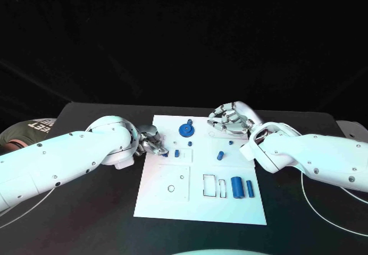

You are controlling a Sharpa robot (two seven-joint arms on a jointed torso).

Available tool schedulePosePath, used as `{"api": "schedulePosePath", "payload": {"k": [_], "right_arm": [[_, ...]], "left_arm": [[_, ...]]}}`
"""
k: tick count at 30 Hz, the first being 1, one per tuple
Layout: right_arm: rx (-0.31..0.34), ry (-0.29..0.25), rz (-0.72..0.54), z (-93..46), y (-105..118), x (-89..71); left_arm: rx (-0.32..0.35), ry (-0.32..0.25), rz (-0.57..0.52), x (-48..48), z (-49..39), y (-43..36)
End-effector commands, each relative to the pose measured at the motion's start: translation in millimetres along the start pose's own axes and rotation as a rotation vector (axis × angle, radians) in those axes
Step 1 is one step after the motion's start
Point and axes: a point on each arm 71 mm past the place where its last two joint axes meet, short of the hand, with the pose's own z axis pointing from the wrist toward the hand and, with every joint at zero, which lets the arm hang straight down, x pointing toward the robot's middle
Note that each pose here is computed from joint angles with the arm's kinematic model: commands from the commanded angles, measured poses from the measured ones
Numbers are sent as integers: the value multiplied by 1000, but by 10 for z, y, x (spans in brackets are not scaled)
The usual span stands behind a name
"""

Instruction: Assemble the parts on the task board

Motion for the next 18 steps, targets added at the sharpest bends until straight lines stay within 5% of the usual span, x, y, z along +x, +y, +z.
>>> {"api": "schedulePosePath", "payload": {"k": [1,18], "right_arm": [[-12,10,-1,-4,10,12],[-12,10,-2,-7,8,8]], "left_arm": [[-5,4,33,36,10,-13],[2,2,60,55,17,-94]]}}
